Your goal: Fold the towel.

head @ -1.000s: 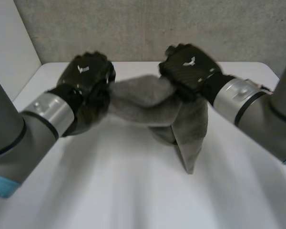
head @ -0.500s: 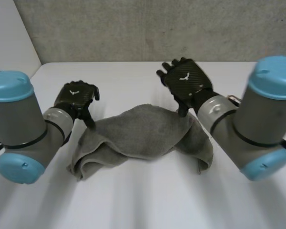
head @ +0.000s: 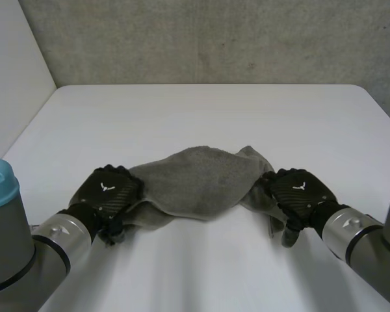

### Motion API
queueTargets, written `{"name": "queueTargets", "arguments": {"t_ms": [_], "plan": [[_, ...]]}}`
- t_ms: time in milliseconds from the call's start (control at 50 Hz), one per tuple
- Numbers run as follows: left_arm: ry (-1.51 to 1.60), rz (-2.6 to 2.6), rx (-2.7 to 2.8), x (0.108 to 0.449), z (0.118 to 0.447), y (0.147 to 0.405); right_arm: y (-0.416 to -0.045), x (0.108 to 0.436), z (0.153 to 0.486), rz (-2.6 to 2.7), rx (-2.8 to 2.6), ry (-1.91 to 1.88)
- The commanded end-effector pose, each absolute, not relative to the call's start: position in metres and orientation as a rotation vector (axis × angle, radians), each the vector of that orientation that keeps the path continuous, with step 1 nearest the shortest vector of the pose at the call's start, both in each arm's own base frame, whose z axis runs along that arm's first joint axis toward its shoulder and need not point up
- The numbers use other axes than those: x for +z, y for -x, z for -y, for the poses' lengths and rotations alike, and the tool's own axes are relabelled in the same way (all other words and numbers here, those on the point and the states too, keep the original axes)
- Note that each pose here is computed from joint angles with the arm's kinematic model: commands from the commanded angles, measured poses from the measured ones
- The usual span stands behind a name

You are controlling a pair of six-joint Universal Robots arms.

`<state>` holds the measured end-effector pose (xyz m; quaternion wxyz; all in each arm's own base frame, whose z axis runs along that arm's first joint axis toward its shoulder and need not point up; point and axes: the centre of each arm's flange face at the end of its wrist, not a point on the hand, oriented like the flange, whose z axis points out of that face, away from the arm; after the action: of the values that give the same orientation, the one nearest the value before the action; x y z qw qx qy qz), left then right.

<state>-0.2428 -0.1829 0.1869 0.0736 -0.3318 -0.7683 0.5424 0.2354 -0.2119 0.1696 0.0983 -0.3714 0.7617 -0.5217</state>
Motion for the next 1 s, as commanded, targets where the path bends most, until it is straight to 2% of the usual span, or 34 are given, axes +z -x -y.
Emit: {"name": "queueTargets", "arguments": {"t_ms": [20, 100, 320, 740, 880, 1000], "plan": [[0.996, 2.345, 1.648, 0.172, 0.203, 0.243, -0.243, 0.145, 0.228, -2.260, -1.547, 1.106], [0.982, 2.377, 1.644, 0.162, 0.215, 0.245, -0.245, 0.130, 0.237, -2.293, -1.515, 1.104], [0.965, 2.335, 1.726, 0.167, 0.230, 0.253, -0.250, 0.128, 0.254, -2.260, -1.601, 1.143], [0.932, 2.318, 1.788, 0.180, 0.235, 0.248, -0.252, 0.123, 0.269, -2.264, -1.671, 1.113], [0.927, 2.331, 1.782, 0.178, 0.238, 0.247, -0.251, 0.128, 0.270, -2.273, -1.693, 1.095], [0.925, 2.314, 1.798, 0.183, 0.239, 0.248, -0.250, 0.146, 0.267, -2.245, -1.730, 1.037]]}}
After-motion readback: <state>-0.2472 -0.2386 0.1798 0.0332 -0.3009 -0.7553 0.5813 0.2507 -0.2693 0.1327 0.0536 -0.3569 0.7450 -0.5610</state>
